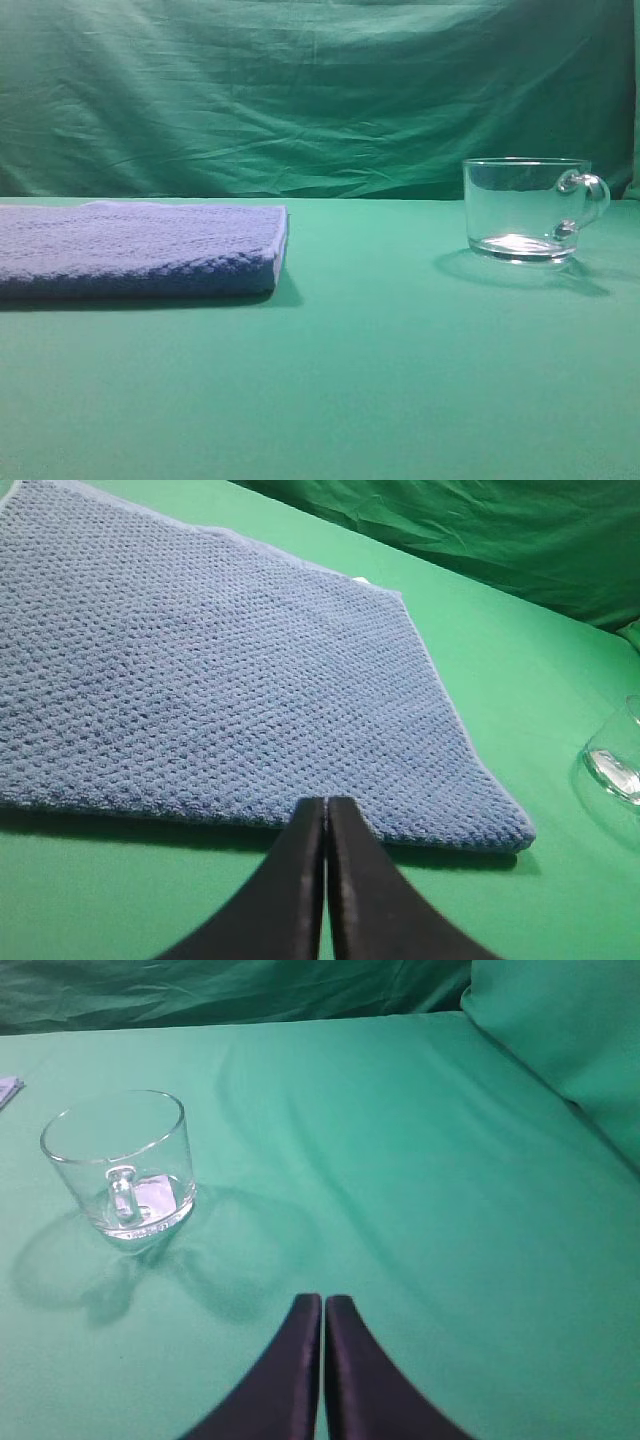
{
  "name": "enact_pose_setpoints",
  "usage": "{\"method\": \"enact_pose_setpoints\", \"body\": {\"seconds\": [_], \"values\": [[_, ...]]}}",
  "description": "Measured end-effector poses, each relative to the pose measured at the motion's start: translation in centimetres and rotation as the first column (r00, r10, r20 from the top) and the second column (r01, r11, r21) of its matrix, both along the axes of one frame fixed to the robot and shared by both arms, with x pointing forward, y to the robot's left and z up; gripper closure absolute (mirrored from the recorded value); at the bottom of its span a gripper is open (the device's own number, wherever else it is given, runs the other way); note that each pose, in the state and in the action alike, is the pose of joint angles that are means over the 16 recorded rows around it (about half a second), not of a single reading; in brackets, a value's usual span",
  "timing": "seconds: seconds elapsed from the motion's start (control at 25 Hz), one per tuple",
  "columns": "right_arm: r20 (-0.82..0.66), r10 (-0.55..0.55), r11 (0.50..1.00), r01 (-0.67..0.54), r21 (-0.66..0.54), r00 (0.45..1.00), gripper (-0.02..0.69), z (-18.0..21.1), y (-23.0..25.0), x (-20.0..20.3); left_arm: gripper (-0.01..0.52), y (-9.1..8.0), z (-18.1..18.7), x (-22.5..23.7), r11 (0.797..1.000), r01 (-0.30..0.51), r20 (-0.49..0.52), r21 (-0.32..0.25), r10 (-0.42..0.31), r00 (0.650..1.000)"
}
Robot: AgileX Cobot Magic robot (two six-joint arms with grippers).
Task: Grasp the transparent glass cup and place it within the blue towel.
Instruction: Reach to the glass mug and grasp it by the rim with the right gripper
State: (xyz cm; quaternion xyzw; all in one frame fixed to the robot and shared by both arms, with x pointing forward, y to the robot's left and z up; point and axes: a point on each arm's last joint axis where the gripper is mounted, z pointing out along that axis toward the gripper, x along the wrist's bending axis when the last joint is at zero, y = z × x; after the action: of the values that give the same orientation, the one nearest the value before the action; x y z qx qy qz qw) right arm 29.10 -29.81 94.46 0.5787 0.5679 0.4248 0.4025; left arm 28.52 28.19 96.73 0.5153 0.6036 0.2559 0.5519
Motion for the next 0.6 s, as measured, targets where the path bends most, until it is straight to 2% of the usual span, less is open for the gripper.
{"method": "enact_pose_setpoints", "body": {"seconds": [0.6], "values": [[0.0,0.0,1.0,0.0,0.0,1.0,0.665,0.0,0.0,0.0,0.514,0.0,0.0,0.0,1.0,0.0,0.0,0.0,0.0,1.0]]}}
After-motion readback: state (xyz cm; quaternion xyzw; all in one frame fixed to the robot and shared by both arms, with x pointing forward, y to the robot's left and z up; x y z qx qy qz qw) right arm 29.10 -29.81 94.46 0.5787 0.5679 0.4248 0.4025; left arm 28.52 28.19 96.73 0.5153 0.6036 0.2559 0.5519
